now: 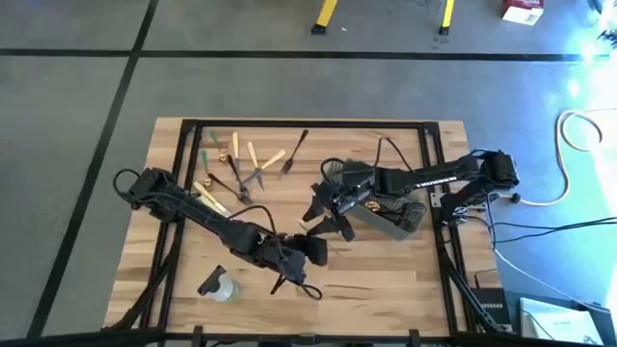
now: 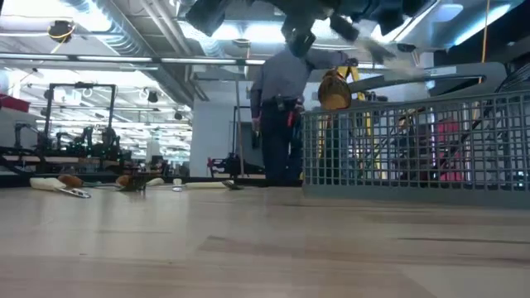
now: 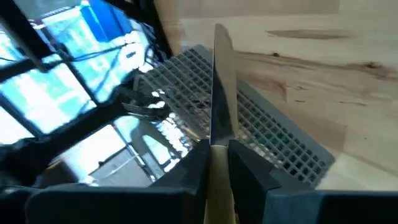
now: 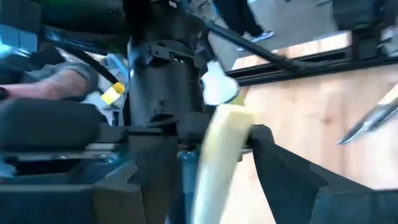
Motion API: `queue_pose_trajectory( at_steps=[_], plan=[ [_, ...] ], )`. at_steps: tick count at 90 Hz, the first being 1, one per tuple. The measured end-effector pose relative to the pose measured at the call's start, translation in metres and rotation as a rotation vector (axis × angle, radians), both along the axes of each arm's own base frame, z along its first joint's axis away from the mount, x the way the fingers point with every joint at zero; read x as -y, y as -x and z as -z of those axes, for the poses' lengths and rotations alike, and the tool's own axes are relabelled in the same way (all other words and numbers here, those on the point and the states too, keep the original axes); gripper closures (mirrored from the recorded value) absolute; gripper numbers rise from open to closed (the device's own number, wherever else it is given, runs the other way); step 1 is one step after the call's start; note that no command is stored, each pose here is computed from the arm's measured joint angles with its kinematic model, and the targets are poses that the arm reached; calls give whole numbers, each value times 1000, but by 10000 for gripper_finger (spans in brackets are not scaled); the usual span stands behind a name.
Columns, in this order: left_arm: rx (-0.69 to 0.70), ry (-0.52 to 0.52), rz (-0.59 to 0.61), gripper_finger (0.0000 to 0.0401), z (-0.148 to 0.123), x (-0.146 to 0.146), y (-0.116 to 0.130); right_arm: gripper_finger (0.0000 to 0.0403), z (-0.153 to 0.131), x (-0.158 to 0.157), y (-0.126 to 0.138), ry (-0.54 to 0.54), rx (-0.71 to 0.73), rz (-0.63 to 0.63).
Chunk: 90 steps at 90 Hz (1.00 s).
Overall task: Sort silverware
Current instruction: Put the silver knife into the cutlery rack
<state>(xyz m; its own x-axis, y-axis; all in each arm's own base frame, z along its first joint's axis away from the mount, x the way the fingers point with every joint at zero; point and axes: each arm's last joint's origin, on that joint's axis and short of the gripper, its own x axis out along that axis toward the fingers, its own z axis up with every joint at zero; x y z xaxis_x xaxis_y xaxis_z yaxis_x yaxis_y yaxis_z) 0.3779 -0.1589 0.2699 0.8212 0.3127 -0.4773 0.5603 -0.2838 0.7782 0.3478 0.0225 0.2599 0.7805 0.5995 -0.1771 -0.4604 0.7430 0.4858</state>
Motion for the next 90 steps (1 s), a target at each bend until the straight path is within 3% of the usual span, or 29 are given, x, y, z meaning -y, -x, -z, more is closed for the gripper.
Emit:
queue_pose_trajectory(
  at_steps=[12,31,90],
  plan=[
    [-4,-10,10,361,0,2,1,208,3,1,-7,-76,28,-63],
    [-5,-11,4,361,0,1,1,217,0,1,-7,-103,46,-112],
    [-7,-34,10,361,-1,1,0,330,1,0,-6,-107,29,-118]
  ],
)
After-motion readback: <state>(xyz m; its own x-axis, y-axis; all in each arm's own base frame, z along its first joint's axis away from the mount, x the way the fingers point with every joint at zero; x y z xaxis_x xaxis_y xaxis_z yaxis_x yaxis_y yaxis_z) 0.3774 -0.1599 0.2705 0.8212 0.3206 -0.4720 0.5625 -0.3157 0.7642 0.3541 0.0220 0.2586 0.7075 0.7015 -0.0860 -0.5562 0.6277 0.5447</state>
